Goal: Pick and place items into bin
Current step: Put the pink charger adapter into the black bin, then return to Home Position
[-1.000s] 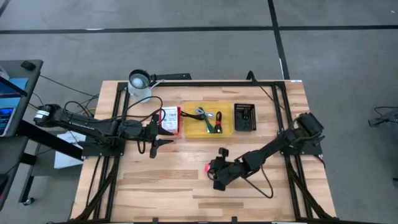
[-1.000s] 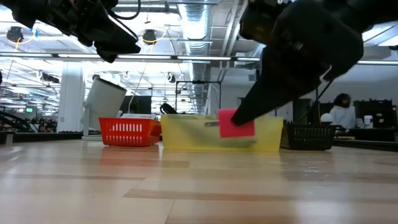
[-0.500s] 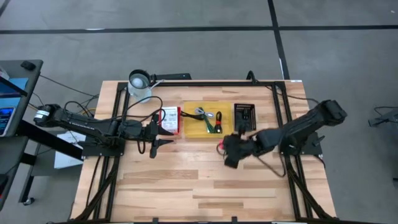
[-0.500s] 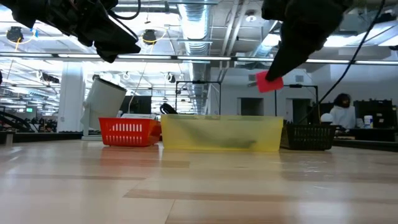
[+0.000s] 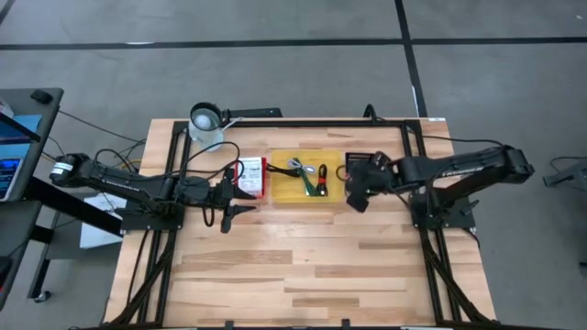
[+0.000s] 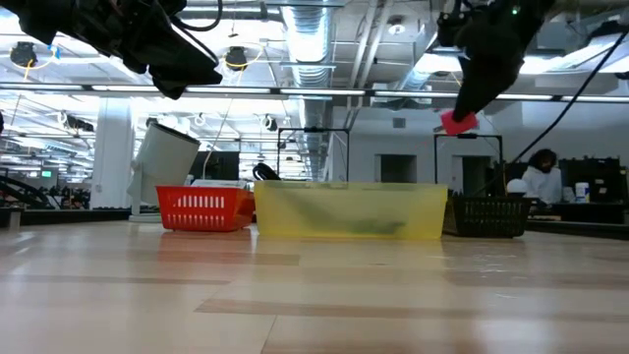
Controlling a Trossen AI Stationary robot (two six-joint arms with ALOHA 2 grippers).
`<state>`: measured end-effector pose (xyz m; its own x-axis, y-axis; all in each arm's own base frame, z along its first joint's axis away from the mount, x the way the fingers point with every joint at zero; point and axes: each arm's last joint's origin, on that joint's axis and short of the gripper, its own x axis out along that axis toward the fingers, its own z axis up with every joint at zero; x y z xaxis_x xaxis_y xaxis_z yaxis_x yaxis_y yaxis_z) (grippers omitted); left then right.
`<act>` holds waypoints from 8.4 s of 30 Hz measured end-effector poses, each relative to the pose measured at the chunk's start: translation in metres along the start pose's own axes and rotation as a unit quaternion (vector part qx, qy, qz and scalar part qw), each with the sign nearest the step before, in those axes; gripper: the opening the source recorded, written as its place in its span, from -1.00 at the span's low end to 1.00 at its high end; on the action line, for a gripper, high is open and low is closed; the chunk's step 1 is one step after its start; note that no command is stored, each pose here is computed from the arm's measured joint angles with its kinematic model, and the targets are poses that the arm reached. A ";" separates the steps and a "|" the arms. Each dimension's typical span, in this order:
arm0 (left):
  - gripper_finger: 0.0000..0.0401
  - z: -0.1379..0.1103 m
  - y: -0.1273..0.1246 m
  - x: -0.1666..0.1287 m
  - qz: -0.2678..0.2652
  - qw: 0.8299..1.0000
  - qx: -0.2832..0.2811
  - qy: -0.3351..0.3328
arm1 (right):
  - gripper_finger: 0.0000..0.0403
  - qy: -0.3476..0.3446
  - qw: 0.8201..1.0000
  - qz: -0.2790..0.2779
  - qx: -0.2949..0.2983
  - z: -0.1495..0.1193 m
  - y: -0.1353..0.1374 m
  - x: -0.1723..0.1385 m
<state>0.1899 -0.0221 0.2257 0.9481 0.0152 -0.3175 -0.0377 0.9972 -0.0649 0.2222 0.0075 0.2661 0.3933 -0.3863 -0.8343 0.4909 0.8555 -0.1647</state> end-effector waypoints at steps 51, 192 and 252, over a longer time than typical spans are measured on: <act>-0.37 -0.021 0.003 -0.002 0.010 0.993 0.038 0.108 | 0.05 0.180 0.978 -0.089 0.047 0.003 -0.036 0.062; -0.37 -0.094 0.006 -0.059 0.142 0.984 -0.005 -0.110 | 0.05 -0.383 0.838 0.388 -0.009 -0.150 -0.052 0.029; -0.37 -0.094 0.006 -0.059 0.144 0.984 0.013 -0.107 | 0.05 -0.383 0.838 0.388 -0.009 -0.150 -0.052 0.029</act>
<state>0.1040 -0.0236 0.1546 0.9442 0.3096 -0.1128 -0.3089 0.9508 0.0240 0.0916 0.0033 0.1713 0.9761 0.1861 -0.1124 -0.1523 0.9543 0.2570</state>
